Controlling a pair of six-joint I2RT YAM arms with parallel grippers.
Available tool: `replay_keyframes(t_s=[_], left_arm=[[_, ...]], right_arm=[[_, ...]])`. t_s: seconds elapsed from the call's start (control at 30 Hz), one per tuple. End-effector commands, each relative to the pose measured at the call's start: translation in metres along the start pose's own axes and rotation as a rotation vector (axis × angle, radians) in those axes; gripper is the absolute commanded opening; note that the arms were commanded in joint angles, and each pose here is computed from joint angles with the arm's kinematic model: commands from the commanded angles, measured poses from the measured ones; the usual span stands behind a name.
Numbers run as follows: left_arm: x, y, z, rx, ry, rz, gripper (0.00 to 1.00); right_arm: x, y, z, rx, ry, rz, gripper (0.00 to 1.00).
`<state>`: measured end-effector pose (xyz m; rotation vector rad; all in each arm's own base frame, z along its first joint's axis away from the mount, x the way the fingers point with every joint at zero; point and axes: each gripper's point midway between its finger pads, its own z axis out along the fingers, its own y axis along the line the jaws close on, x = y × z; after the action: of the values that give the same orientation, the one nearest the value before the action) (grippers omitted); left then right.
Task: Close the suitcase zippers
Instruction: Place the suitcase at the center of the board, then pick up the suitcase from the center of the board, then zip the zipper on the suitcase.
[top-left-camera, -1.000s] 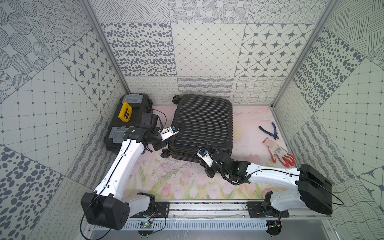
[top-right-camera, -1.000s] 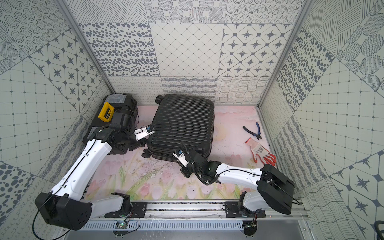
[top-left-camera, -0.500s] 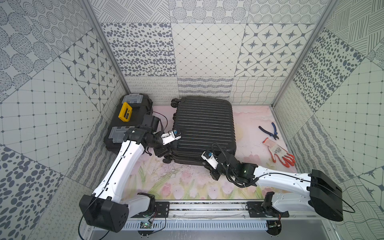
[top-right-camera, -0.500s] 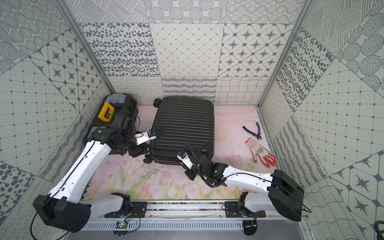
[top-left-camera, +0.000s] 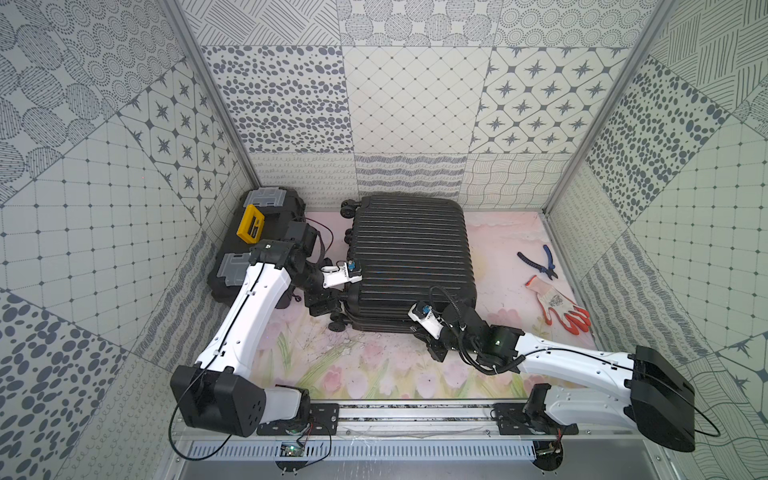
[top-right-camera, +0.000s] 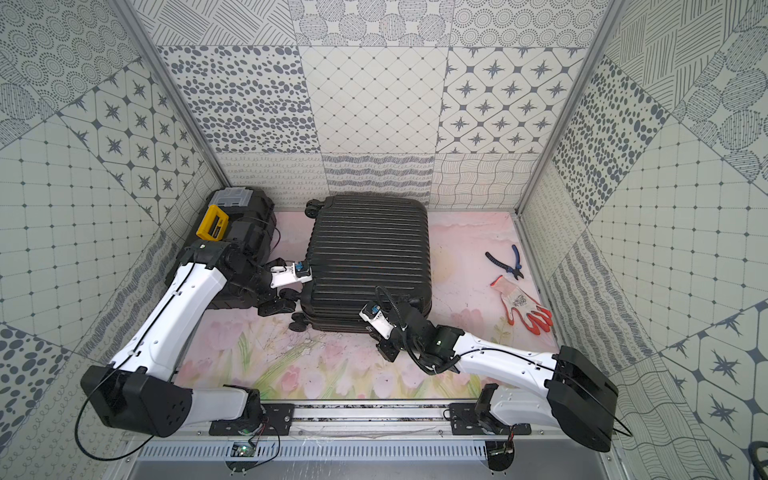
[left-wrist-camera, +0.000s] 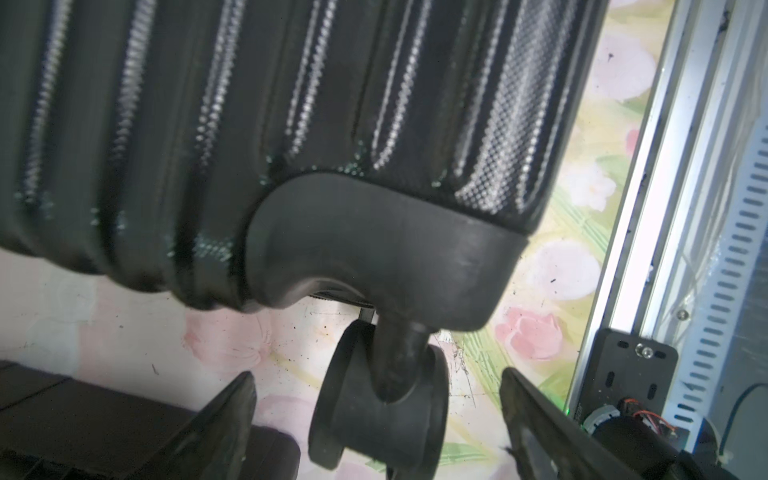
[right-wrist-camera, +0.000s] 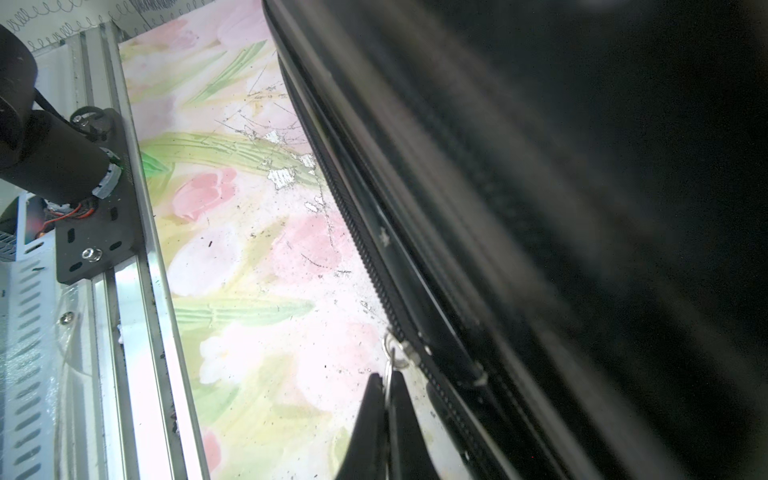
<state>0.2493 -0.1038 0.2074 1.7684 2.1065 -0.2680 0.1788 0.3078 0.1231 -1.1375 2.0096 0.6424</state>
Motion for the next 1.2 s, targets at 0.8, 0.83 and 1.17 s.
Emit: replay_keyframes(t_s=[0.8,0.83,1.17], left_arm=[[-0.041,-0.025,0.004,0.153,-0.205,-0.049,0.18],[-0.048,-0.027,0.004,0.156,-0.218,-0.066,0.18],[-0.076,-0.059,0.018,0.219,-0.224,-0.142,0.16]], right_arm=[[-0.044,0.042,-0.015,-0.158,-0.109,-0.181,0.0],[-0.047,0.046,-0.015,-0.163,-0.114,-0.189,0.0],[-0.098,0.081,-0.012,-0.261,-0.242,-0.124,0.0]])
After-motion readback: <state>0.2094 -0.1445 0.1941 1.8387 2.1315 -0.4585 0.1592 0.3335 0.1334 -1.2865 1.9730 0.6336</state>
